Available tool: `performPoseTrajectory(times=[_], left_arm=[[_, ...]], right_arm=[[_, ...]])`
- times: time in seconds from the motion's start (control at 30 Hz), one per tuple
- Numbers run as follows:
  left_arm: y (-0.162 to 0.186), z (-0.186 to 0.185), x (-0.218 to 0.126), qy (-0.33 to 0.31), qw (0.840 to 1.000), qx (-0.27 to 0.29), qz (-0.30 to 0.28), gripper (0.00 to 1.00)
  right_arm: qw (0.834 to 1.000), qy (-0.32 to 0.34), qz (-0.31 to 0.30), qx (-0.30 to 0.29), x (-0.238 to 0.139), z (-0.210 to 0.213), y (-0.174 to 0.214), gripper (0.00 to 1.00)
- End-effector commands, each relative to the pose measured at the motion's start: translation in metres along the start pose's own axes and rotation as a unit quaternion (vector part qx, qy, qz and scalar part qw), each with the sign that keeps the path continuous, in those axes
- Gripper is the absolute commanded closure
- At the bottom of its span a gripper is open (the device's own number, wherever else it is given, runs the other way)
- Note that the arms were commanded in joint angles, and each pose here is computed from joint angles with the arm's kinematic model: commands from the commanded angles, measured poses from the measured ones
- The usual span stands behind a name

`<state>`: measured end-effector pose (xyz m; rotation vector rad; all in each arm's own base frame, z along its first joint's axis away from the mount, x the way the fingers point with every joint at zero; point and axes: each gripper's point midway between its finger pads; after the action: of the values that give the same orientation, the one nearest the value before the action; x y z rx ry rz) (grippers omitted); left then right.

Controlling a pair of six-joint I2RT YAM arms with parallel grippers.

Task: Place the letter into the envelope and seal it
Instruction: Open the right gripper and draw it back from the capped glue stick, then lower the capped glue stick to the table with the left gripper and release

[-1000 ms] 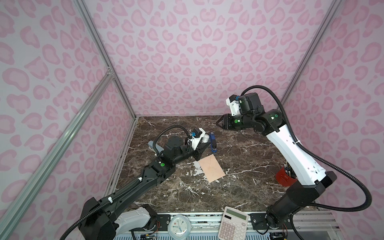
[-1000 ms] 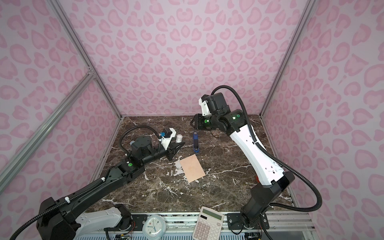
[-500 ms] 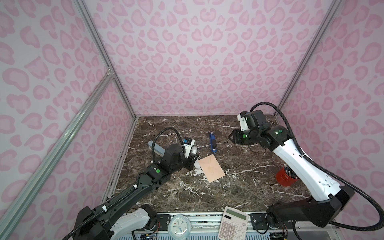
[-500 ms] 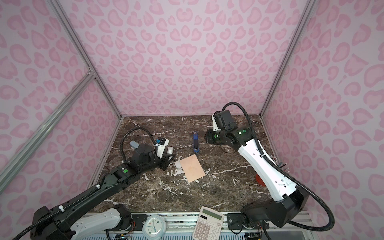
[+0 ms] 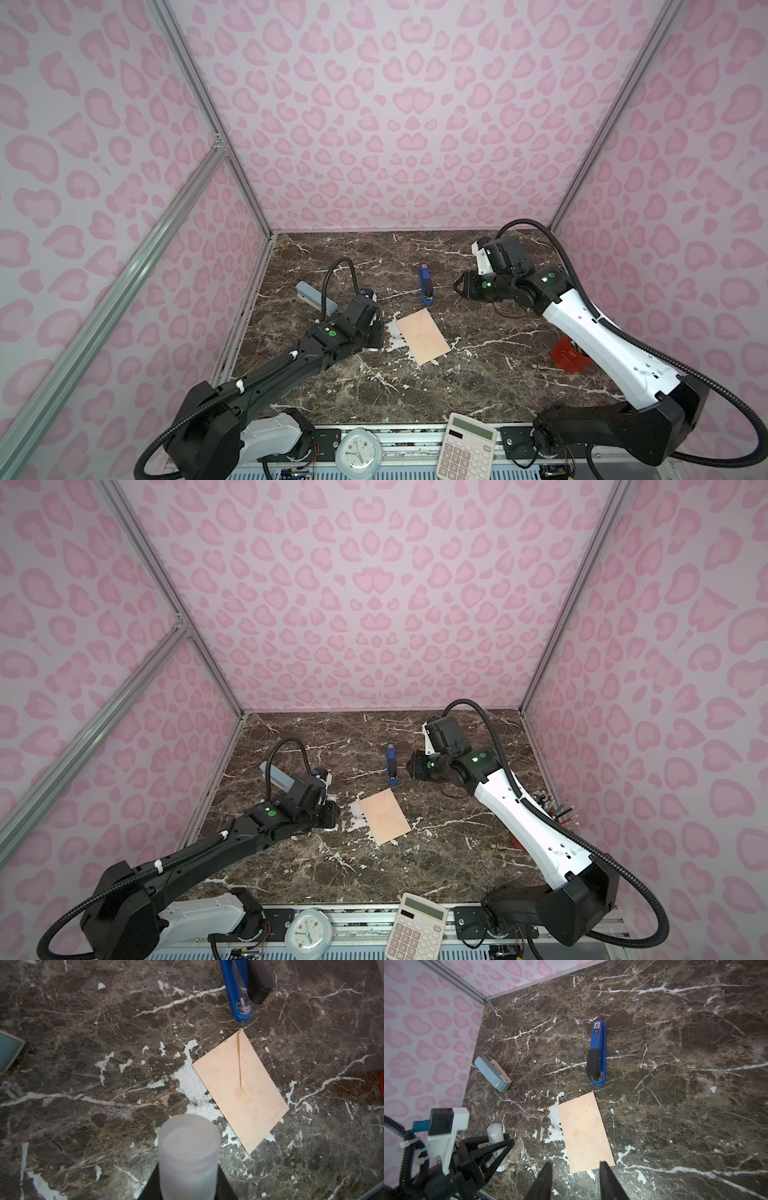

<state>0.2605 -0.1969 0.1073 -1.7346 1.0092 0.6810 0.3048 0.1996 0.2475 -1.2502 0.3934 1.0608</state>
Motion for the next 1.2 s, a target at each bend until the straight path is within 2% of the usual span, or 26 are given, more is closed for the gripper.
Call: performPoseTrajectory(times=[0.0,0.3,0.87,1.17], left_arm=[[0.006,0.013,0.008,-0.044,0.998,-0.042,0.019,0.96],[0.021,0.03,0.039,-0.101,0.991,-0.051,0.069,0.95],[0.042,0.043,0.07,-0.132,0.984,-0.045,0.11,0.88],[0.047,0.046,0.075,-0.138,0.982,-0.043,0.123,0.83]], right_arm=[[1.0,-0.016,-0.012,0.005,0.001,0.007,-0.004,0.6],[1.0,-0.01,-0.011,0.003,0.003,0.012,0.001,0.6],[1.0,-0.005,-0.003,0.001,0.009,0.012,0.002,0.6],[1.0,-0.003,0.0,0.002,0.012,0.012,0.001,0.6]])
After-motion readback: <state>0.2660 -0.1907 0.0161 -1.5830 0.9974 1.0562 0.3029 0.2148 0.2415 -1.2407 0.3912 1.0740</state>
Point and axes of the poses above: each gripper's point midway between its finger pads, its own x axis out along the fingers, its own z axis along the line the jaws close on, y = z × x, and after that the axes turned 11 degrees about -x, right-handed
